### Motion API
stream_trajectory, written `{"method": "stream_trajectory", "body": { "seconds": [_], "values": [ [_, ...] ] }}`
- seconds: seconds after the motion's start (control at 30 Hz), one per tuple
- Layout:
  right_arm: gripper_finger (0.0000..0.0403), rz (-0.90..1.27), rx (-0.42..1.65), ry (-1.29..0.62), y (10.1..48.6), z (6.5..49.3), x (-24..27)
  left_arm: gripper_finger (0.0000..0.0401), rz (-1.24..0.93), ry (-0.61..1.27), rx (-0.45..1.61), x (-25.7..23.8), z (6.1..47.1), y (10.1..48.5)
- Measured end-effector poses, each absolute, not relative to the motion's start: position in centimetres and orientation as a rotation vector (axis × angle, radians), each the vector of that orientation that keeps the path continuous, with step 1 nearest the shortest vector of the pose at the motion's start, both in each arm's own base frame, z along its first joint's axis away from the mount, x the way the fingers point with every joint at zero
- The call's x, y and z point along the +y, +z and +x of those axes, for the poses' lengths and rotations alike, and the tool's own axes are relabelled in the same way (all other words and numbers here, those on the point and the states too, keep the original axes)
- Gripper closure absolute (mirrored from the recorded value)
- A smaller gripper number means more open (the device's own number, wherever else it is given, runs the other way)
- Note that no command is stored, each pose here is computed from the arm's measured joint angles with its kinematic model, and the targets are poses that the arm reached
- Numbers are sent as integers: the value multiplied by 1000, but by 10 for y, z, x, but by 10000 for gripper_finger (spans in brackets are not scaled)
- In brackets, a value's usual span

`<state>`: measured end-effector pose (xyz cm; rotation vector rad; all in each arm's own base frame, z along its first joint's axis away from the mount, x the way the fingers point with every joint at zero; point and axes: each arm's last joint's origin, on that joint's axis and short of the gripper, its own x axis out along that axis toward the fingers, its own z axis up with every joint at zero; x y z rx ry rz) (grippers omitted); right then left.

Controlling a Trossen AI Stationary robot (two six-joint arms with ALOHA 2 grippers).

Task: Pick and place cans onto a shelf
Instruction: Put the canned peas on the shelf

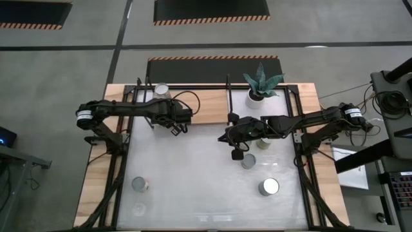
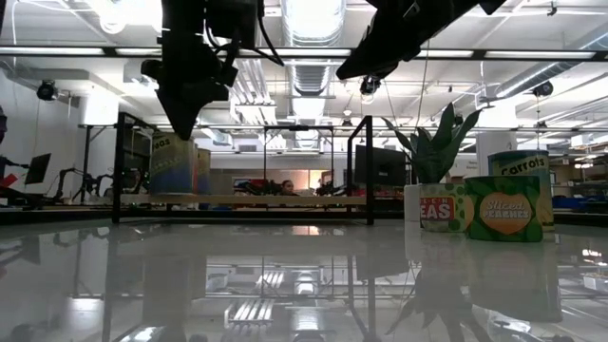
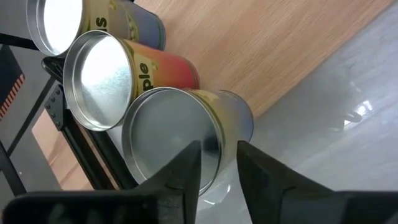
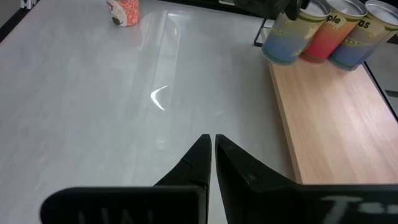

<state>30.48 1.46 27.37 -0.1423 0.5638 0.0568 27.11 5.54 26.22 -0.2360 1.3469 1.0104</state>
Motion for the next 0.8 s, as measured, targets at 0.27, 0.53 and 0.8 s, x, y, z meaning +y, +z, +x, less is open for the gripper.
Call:
{"method": "stream_trajectory", "body": {
  "seconds": [0.27,0.53,0.8],
  "values": [
    [390,-142,564,57,274,305,15,308,-199,952,1363,55,273,278],
    [390,-132,582,54,272,304,14,330,-102,656,1367,57,264,323],
    [390,-123,593,60,271,303,17,391,-191,624,1259,74,232,309]
  ]
}}
